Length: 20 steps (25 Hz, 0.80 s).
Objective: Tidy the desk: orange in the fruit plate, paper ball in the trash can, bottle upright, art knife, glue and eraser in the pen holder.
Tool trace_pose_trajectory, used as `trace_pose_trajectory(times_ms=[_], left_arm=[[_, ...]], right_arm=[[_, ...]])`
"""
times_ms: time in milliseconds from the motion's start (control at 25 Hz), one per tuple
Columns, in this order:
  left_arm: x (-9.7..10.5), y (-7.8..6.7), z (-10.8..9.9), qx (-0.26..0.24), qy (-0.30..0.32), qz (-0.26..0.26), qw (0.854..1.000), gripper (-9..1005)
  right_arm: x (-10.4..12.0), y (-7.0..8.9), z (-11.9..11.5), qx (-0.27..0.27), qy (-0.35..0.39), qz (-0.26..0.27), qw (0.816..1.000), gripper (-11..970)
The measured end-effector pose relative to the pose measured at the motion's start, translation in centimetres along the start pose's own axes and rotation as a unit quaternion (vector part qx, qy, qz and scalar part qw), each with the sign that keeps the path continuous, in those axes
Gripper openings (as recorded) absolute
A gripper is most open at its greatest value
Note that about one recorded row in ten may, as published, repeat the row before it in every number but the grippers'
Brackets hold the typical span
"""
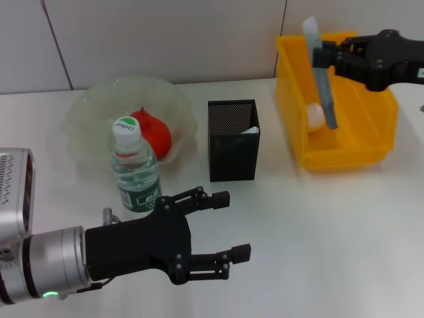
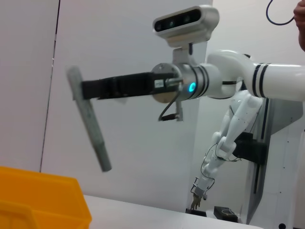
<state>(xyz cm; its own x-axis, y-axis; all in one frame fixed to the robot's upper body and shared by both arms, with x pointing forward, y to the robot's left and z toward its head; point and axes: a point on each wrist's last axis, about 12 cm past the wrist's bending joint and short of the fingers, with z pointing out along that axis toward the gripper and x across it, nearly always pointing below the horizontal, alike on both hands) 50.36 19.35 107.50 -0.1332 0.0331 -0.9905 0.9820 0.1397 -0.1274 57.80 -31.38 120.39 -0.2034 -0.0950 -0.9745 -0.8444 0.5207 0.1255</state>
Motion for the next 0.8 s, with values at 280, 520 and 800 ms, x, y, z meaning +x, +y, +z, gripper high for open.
trace_pose_trajectory(times_ms=[280, 520, 800], left_arm=[[0.0, 0.0, 0.0, 0.0, 0.0, 0.0, 1.0, 869], [0.0, 0.1, 0.0, -0.003, 0.001, 0.0, 1.0, 870], [0.1, 0.1, 0.0, -0.003, 0.002, 0.0, 1.0, 869]], right_arm=[[1.0, -1.1, 2.4, 0.008, 0.001, -0.013, 1.0, 133], [1.7, -1.8, 4.0, 0.023, -0.007, -0.025, 0.999, 133], [2.4, -2.2, 6.6, 0.035, -0.036, -0.024, 0.998, 133]])
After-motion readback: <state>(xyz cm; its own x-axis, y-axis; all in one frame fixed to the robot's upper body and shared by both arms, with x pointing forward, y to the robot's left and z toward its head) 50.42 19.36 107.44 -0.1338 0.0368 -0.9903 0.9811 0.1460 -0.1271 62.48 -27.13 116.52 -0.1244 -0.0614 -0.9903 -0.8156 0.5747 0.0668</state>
